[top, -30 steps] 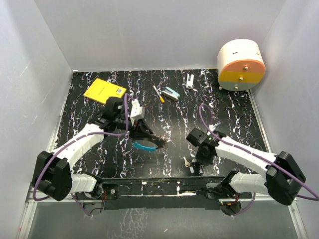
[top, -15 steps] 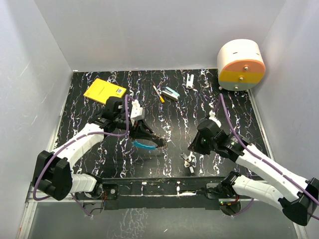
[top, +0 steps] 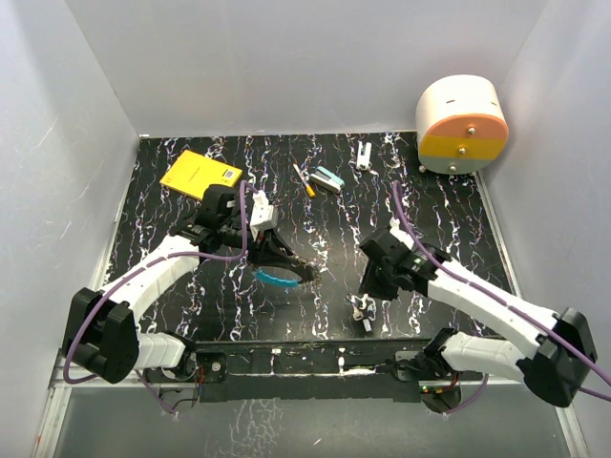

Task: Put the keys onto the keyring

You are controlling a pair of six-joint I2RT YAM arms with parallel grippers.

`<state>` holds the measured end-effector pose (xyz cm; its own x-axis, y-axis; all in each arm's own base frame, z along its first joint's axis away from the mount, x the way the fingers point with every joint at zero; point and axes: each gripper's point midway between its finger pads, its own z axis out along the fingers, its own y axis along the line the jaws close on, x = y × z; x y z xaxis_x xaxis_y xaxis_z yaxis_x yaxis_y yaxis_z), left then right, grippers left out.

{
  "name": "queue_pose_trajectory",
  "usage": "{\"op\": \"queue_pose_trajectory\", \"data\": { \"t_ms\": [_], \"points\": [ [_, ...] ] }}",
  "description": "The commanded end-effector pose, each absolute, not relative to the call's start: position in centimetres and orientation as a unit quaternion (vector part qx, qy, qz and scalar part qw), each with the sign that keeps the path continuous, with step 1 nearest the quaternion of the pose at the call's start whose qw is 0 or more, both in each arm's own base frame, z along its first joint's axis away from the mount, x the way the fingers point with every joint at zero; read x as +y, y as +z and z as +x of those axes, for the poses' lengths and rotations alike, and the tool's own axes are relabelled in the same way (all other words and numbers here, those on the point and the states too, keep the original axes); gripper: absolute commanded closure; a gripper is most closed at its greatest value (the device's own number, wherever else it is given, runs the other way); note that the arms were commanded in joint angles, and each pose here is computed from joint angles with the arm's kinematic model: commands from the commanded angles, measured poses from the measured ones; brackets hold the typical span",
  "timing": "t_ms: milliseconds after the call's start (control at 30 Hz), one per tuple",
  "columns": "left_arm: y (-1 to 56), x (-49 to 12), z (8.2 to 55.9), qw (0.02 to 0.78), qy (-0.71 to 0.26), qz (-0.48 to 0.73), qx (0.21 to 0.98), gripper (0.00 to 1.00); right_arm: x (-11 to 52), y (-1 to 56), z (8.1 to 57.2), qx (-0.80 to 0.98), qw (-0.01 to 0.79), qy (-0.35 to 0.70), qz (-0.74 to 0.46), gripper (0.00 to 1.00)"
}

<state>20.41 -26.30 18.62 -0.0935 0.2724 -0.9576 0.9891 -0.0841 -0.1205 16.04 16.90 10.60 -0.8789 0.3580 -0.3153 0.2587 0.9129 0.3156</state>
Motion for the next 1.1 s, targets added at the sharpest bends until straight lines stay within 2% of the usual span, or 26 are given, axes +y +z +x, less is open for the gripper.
{"op": "queue_pose_trajectory", "data": {
  "t_ms": [0, 200, 767, 933, 1033, 1067],
  "points": [
    [20.7, -26.6, 19.8, 0.389, -0.487, 0.573, 0.532, 1.0, 16.6, 8.9, 16.5, 0.965, 0.175, 0.095, 0.172, 0.68],
    [20.5, -26.5, 19.6, 0.389, -0.486, 0.574, 0.532, 1.0, 16.5, 6.6, 16.7, 0.973, 0.154, 0.056, 0.161, 0.66],
    [20.3, -26.4, 19.5, 0.391, -0.485, 0.574, 0.531, 1.0, 17.1, 3.3, 16.8, 0.978, 0.134, 0.05, 0.151, 0.66],
    [20.3, -26.4, 19.4, 0.39, -0.485, 0.574, 0.532, 1.0, 17.2, 2.4, 16.5, 0.981, 0.122, 0.045, 0.147, 0.76],
    [20.3, -26.4, 19.4, 0.391, -0.485, 0.574, 0.531, 1.0, 17.1, 2.4, 16.6, 0.98, 0.123, 0.043, 0.148, 0.92],
    [20.3, -26.4, 19.4, 0.391, -0.485, 0.574, 0.531, 1.0, 17.1, 2.5, 16.6, 0.98, 0.123, 0.042, 0.147, 0.92]
  ]
}}
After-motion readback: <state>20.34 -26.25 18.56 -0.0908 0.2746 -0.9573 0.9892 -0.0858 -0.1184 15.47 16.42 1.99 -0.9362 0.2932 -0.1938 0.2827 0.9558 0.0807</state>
